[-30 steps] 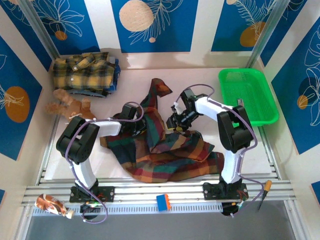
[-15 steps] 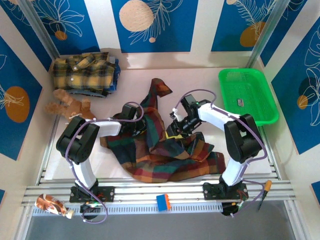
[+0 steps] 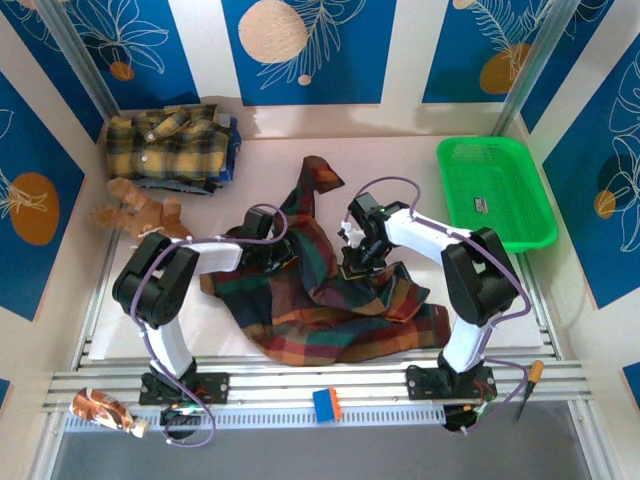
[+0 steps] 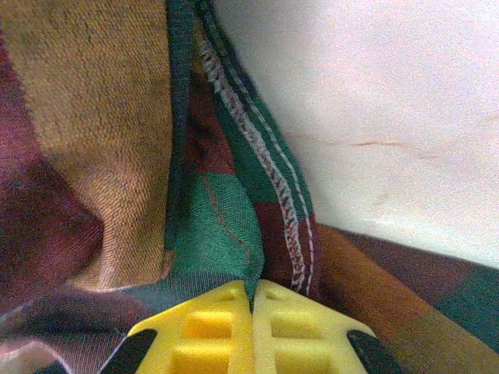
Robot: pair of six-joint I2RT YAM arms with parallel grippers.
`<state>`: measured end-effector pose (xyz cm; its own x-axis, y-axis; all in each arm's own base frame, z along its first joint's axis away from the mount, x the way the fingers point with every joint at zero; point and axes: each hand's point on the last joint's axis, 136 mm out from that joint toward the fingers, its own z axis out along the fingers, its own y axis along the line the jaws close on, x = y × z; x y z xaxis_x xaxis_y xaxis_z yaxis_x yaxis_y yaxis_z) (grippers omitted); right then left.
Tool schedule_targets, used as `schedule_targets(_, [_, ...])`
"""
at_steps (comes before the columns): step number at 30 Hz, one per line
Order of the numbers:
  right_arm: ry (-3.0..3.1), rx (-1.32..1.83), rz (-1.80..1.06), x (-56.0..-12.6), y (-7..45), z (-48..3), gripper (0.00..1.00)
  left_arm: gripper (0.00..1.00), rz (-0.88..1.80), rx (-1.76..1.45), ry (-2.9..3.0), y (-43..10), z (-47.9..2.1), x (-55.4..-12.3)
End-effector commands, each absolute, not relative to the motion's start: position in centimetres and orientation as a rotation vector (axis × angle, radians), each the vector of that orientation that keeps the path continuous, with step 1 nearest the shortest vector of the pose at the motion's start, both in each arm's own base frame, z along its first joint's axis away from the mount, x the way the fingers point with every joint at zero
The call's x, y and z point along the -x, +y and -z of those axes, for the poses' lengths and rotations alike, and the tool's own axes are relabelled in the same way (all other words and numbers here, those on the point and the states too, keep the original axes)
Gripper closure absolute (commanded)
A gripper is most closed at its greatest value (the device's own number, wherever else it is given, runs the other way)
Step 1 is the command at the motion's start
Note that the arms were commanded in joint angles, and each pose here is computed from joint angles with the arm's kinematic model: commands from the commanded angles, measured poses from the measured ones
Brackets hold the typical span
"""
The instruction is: Fold and stack the long sleeve shirts
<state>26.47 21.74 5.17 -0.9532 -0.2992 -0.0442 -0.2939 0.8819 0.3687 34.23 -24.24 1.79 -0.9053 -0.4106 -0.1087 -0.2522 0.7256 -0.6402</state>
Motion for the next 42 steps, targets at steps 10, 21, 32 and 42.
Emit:
schedule_targets(10, [-3.602,0.253,0.294,-46.1,10.2,-12.0,1.00,0.79,0.232,0.344,3.040,-16.3,4.2,-29.7])
schedule_targets(21, [-3.780,0.421,-0.018,-56.3,6.0,-15.7,0.88,0.44,0.255,-0.031,2.794,-18.3,-7.0,-38.3])
schedule_targets(32, [-3.409,0.347,0.617,-37.8,11.3,-18.9,0.60,0.21,0.381,0.273,2.917,-15.3,-11.0,-28.9])
schedule_targets(42, [-2.973,0.688,0.602,-32.3,15.2,-3.2,0.72,0.30,0.213,0.307,3.020,-14.4,-2.1,-32.9])
